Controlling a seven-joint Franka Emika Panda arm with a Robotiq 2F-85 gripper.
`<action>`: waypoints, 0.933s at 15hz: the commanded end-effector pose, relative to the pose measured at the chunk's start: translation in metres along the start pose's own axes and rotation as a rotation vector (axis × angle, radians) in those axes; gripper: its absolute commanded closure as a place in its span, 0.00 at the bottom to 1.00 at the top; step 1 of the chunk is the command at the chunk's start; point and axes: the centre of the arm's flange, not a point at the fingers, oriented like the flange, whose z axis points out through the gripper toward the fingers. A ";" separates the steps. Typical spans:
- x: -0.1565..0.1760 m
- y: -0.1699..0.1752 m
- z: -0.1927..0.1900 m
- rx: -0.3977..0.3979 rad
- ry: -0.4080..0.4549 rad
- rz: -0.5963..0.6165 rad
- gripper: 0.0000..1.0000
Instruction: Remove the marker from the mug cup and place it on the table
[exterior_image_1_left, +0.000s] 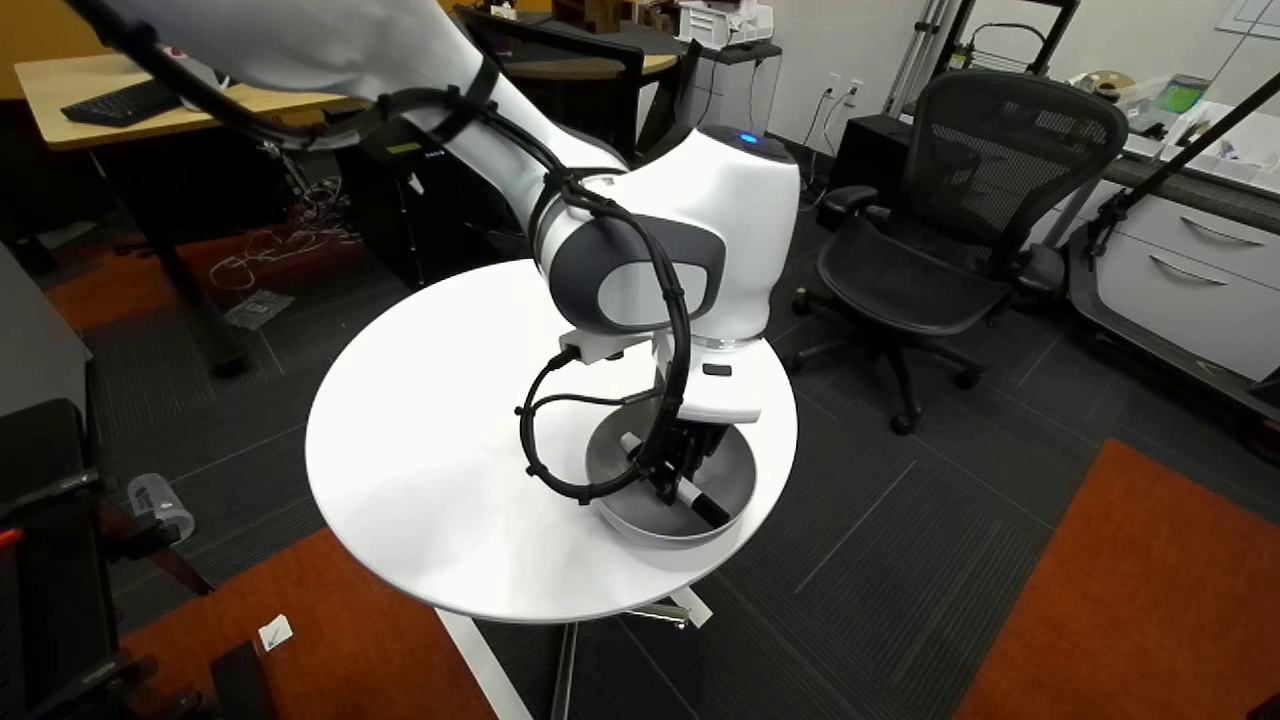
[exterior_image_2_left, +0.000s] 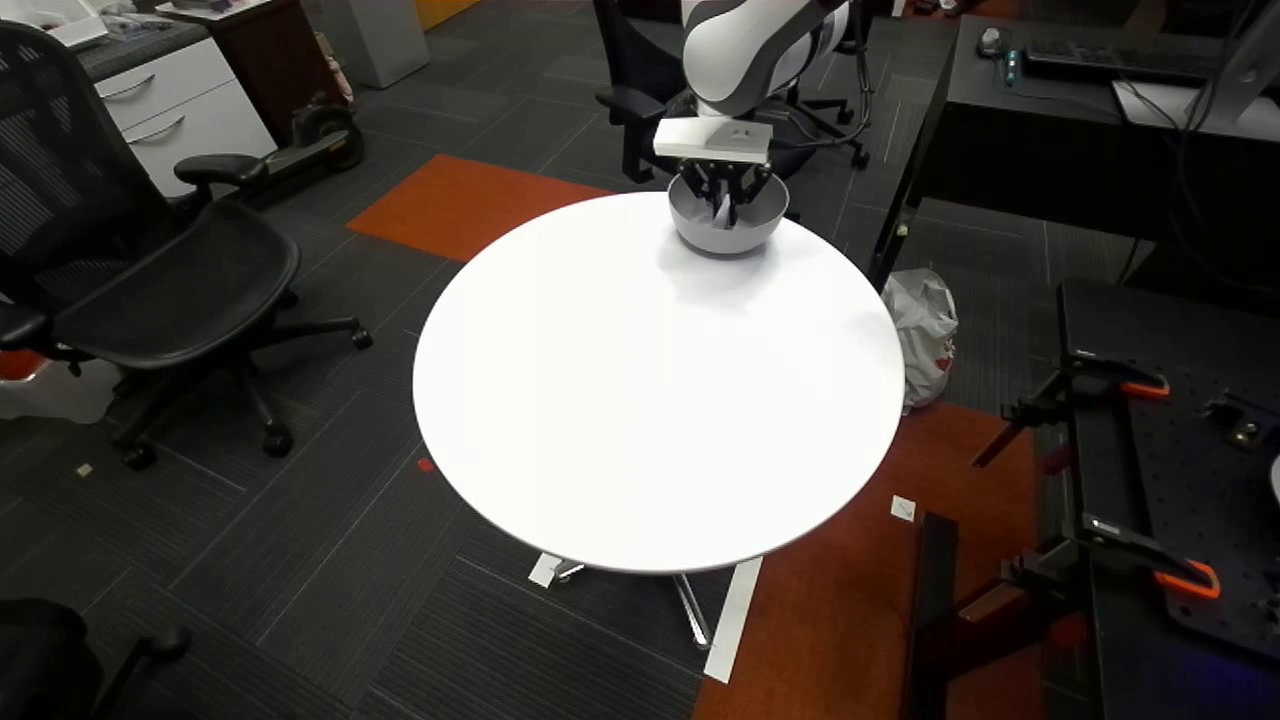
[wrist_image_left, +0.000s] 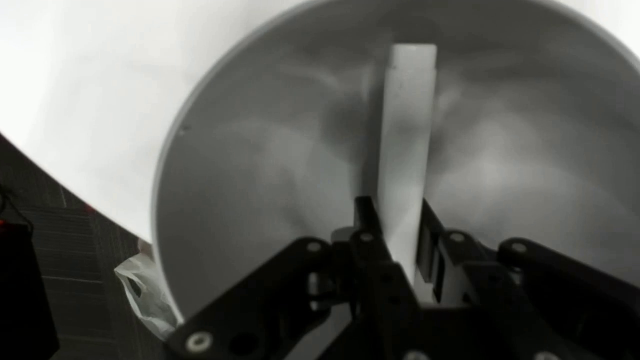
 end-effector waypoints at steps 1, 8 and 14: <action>0.001 0.017 -0.037 0.072 0.023 0.058 0.95; -0.015 0.039 -0.106 0.247 0.103 0.064 0.95; -0.066 0.049 -0.152 0.353 0.151 -0.049 0.95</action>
